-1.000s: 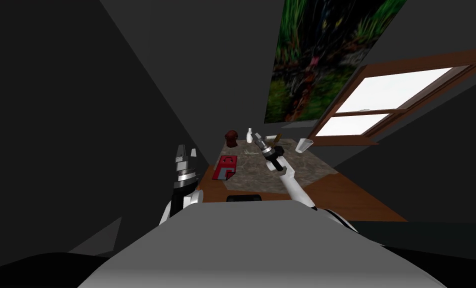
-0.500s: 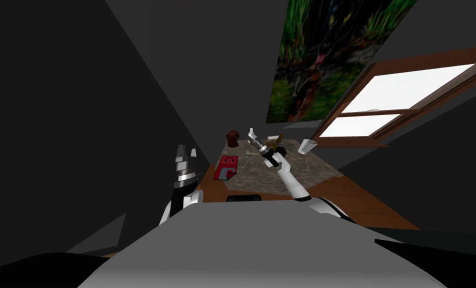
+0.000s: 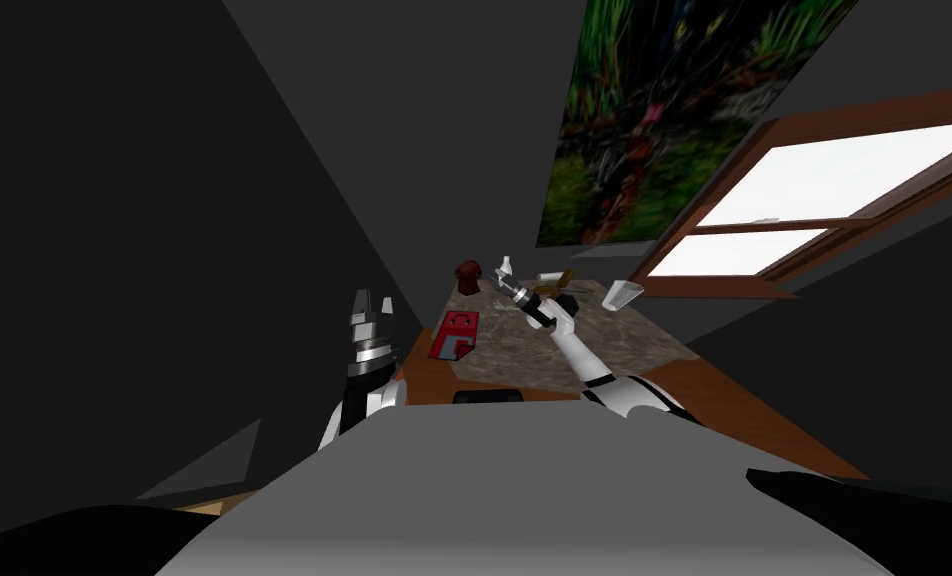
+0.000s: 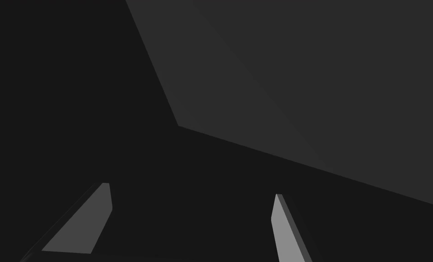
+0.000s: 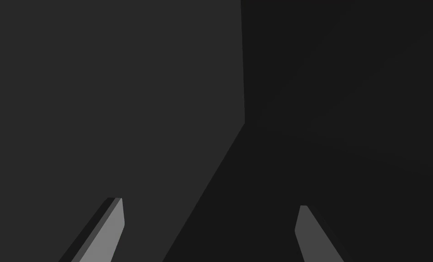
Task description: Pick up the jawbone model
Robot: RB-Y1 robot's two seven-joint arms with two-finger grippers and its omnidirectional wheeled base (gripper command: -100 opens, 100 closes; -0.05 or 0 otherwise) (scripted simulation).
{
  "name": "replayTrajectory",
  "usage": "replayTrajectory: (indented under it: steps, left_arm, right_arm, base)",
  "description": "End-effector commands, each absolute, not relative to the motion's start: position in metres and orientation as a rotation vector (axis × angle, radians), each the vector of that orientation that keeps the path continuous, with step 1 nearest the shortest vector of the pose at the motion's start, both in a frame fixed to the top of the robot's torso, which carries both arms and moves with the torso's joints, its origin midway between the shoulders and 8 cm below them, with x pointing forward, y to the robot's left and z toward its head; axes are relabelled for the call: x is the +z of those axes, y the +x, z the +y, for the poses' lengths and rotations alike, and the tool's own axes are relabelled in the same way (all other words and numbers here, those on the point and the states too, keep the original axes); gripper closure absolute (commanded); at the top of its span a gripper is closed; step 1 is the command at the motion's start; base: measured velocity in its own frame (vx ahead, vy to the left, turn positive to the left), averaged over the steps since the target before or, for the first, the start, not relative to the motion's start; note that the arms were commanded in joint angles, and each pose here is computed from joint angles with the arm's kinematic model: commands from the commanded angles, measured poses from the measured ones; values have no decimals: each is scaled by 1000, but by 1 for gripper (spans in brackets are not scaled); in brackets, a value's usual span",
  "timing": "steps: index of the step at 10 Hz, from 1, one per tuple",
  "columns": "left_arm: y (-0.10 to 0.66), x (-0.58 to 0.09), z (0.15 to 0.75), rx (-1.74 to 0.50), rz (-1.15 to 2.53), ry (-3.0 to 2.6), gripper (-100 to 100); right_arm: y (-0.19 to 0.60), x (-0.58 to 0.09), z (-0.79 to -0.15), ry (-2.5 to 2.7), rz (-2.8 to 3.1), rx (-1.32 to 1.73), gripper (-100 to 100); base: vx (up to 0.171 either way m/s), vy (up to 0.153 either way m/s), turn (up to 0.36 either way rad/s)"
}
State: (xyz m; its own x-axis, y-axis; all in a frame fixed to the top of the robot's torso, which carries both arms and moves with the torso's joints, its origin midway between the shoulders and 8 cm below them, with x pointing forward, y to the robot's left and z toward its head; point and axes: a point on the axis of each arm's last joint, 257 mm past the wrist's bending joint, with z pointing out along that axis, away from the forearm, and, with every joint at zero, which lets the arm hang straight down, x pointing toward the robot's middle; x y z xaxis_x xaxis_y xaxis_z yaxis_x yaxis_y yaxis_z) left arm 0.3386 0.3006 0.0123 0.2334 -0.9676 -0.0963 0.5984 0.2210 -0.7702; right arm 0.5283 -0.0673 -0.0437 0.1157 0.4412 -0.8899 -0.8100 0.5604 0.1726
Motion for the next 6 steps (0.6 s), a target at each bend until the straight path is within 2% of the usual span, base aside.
replayTrajectory:
  steps: [1,6]
  left_arm:
    - [339,12,301,-1198,660,-683,0]
    - [339,12,301,-1198,660,-683,0]
  right_arm:
    - [534,-53,-54,-496,1142,921,-100]
    - [550,-80,-41,-671,1216,845,-100]
  base:
    - [5,13,81]
    - [7,12,49]
